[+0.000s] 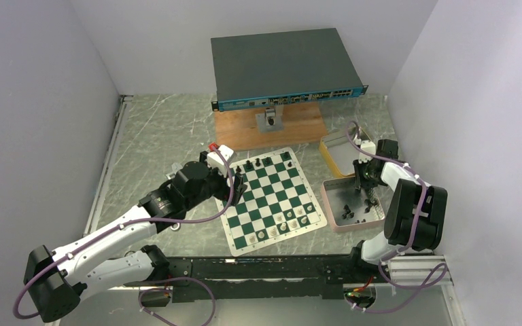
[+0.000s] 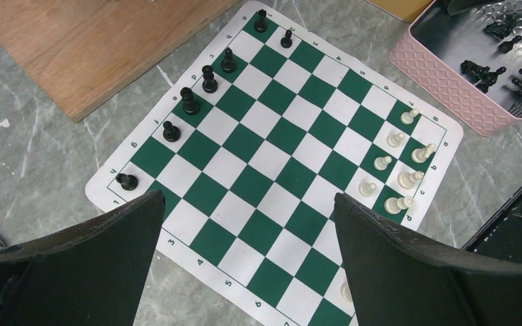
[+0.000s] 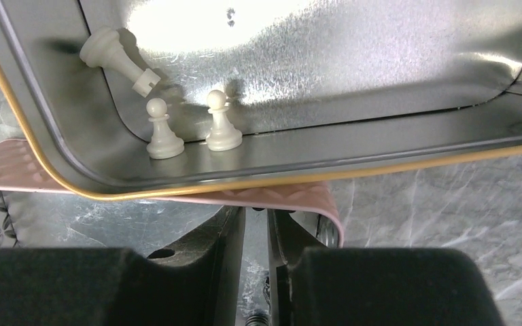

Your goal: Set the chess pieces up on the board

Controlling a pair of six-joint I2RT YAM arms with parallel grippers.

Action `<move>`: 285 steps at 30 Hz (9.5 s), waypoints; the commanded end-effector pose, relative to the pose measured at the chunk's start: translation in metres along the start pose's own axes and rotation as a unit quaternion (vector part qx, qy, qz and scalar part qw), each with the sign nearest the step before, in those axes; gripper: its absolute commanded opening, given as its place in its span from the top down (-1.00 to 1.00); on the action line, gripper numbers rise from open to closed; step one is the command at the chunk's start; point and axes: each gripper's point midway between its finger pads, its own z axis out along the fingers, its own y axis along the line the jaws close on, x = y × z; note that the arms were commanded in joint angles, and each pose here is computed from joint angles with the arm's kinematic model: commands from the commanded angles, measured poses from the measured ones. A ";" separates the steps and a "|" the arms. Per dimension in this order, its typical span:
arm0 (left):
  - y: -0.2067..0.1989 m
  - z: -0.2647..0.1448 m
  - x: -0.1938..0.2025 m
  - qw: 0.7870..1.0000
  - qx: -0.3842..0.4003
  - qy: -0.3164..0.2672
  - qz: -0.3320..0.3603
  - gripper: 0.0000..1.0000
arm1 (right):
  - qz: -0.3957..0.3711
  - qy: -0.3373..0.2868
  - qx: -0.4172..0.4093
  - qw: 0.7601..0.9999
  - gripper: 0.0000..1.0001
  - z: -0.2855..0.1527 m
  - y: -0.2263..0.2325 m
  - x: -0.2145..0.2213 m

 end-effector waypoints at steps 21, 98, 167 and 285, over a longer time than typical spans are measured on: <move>-0.005 -0.007 -0.010 1.000 0.011 -0.020 0.001 -0.99 | -0.106 0.018 -0.032 0.994 1.00 -0.051 0.016 0.013; 0.033 -0.082 -0.031 0.992 -0.069 -0.097 -0.034 -0.99 | -0.708 0.172 -0.016 0.685 0.35 -0.006 0.294 -0.070; -0.068 0.210 0.059 0.974 -0.041 0.222 0.011 0.26 | -0.115 -0.271 -0.258 0.920 -0.53 -0.161 0.128 -0.065; 0.109 0.095 0.108 0.941 -0.241 0.194 -0.137 1.00 | -0.113 -0.253 -0.239 0.931 -0.56 -0.150 0.119 -0.062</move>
